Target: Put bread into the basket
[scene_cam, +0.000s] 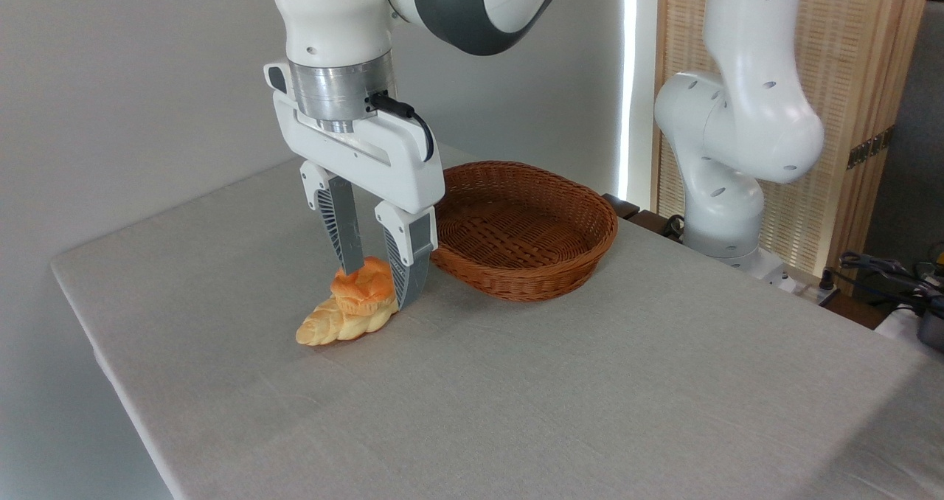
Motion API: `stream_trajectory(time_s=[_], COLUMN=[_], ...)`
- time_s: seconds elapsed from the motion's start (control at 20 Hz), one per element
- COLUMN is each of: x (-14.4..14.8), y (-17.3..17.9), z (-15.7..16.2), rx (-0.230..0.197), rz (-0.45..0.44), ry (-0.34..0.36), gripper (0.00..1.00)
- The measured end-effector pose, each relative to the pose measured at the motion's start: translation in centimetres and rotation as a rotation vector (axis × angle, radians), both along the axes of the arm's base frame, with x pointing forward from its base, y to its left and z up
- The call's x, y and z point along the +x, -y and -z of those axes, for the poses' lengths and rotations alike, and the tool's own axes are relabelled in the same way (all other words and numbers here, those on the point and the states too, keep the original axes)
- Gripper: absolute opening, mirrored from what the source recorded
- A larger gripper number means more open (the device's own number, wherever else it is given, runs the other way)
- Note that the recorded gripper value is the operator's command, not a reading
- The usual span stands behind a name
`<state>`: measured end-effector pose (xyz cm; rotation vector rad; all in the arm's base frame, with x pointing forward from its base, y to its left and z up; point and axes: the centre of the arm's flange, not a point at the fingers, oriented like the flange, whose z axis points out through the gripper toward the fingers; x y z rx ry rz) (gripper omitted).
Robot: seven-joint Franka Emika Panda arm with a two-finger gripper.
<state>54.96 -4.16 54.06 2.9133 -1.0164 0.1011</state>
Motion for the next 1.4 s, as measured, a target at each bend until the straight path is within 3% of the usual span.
stream_trajectory(time_s=[1.4], x=[0.26], y=[0.65], z=[0.86], rx=[0.003], rz=[0.011], ry=[-0.015], gripper=[1.0])
